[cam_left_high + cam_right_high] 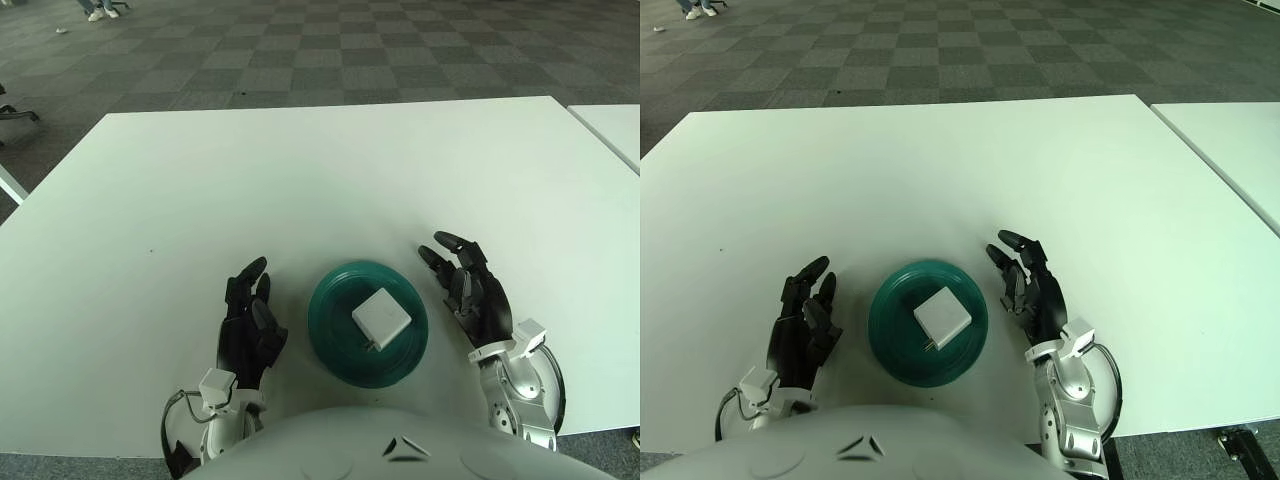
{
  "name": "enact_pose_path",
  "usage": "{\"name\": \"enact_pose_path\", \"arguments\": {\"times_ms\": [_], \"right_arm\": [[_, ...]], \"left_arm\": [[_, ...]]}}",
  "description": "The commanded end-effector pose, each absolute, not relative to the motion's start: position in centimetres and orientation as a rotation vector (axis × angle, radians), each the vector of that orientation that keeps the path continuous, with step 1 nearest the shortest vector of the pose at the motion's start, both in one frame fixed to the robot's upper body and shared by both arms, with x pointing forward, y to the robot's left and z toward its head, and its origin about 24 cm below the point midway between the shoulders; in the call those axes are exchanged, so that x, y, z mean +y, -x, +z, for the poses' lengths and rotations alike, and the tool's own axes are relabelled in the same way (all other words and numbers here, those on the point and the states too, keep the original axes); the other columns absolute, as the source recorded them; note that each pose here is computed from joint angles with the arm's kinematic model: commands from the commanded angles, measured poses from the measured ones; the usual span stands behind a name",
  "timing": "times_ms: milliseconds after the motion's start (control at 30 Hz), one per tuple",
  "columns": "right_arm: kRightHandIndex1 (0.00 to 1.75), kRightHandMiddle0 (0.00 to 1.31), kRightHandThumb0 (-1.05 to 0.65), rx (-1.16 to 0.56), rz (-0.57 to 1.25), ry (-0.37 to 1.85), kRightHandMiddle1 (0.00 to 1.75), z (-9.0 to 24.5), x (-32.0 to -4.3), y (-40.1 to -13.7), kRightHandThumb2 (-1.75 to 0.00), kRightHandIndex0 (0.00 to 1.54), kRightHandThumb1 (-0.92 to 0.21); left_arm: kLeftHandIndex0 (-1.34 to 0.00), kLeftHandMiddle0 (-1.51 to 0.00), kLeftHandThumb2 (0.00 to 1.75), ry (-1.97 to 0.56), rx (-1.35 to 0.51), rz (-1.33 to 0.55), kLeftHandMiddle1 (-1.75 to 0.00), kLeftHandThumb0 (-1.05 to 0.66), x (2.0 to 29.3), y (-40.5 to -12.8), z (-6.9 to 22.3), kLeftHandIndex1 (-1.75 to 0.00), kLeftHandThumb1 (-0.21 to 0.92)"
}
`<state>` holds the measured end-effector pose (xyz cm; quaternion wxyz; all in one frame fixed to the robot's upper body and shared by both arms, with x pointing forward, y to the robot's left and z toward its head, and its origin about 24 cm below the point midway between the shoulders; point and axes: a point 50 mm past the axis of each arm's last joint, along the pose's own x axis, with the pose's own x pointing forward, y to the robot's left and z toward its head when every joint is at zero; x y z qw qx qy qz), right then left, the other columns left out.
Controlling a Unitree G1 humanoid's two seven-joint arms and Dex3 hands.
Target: Put the charger into the plate.
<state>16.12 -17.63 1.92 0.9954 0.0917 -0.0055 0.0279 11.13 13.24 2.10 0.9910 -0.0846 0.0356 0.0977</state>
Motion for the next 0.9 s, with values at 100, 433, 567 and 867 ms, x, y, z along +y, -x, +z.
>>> {"name": "enact_pose_path", "arguments": {"times_ms": [100,433,567,867], "right_arm": [[0.29,0.00,-0.80,0.085,0.037,-0.165,0.95,0.3,-18.5,-14.4,-0.77,0.30,-0.92],[0.27,0.00,-0.84,0.106,0.036,-0.173,0.93,-1.0,-17.9,-14.7,-0.76,0.31,-0.92],[0.25,0.00,-0.86,0.088,0.038,-0.174,0.89,-1.0,-17.5,-14.7,-0.76,0.29,-0.92],[0.19,0.00,-0.86,0.048,0.033,-0.121,0.72,-0.9,-17.0,-14.8,-0.74,0.25,-0.92]], "left_arm": [[0.00,-0.29,1.08,0.165,0.101,0.196,-0.01,-0.91,13.7,-10.3,1.8,-0.82,0.92],[0.00,-0.31,1.06,0.165,0.100,0.183,-0.02,-0.90,13.8,-9.9,1.7,-0.81,0.92],[0.00,-0.31,1.06,0.161,0.104,0.178,-0.02,-0.90,13.8,-9.9,1.6,-0.81,0.92],[0.00,-0.30,1.06,0.150,0.100,0.179,-0.02,-0.90,13.8,-9.8,1.9,-0.81,0.92]]}}
